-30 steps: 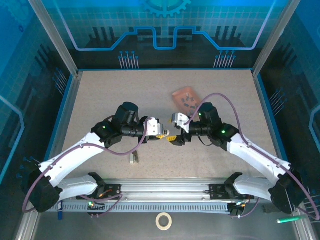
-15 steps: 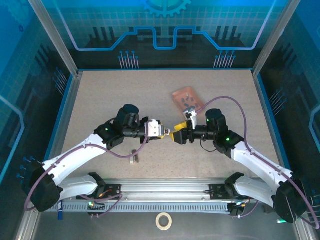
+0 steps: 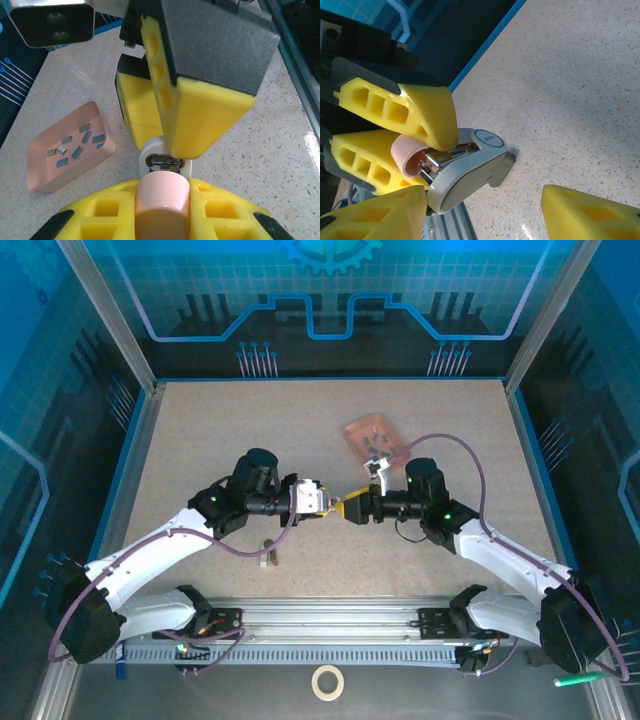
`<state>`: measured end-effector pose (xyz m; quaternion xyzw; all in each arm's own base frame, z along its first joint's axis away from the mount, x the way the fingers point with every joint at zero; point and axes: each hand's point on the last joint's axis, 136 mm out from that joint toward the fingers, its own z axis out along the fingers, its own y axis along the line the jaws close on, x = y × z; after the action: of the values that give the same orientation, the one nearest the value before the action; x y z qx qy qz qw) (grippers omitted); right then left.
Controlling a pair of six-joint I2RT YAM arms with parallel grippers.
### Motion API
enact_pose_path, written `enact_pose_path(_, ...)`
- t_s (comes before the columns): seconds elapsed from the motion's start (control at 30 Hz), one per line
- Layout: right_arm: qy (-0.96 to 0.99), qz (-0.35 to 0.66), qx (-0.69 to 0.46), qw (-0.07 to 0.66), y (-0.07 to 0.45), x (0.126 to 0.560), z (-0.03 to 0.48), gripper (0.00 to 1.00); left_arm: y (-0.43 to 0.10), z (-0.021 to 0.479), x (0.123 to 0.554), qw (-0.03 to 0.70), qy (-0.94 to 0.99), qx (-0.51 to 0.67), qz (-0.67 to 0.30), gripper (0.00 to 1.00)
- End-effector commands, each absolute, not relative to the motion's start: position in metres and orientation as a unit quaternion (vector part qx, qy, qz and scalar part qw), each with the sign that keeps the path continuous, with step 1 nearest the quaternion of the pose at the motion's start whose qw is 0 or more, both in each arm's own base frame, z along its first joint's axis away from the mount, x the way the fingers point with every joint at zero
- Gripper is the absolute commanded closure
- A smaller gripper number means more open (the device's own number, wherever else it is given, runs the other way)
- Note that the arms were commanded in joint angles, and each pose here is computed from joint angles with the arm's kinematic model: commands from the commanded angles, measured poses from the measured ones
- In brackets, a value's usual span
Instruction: Load the staples into the stapler
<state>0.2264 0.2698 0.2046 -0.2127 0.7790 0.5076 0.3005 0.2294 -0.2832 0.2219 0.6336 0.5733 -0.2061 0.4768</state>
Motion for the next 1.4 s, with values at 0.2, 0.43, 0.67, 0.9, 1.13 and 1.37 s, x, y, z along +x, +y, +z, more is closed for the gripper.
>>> enact_pose_path(0.2,0.806,0.483,-0.158,0.303,0.251,0.249,0.178,0.48,-0.289,0.238,0.221,0.502,0.543,0.634,-0.227,0.87)
enact_pose_path(0.43,0.820,0.478,-0.149,0.276,0.248,0.252,0.144,0.49,-0.291,0.248,0.217,0.515,0.535,0.625,-0.241,0.86)
enact_pose_path(0.67,0.809,0.464,-0.171,0.318,0.245,0.256,0.145,0.45,-0.291,0.250,0.219,0.518,0.540,0.618,-0.243,0.86)
enact_pose_path(0.9,0.776,0.372,-0.281,0.425,0.228,0.241,0.177,0.45,-0.291,0.251,0.219,0.518,0.539,0.618,-0.243,0.86)
enact_pose_path(1.13,0.656,0.273,-0.451,0.540,0.237,0.221,0.213,0.44,-0.295,0.253,0.215,0.515,0.532,0.619,-0.263,0.85)
enact_pose_path(1.37,0.573,0.252,-0.528,0.574,0.264,0.215,0.226,0.43,-0.297,0.255,0.213,0.514,0.527,0.620,-0.272,0.85)
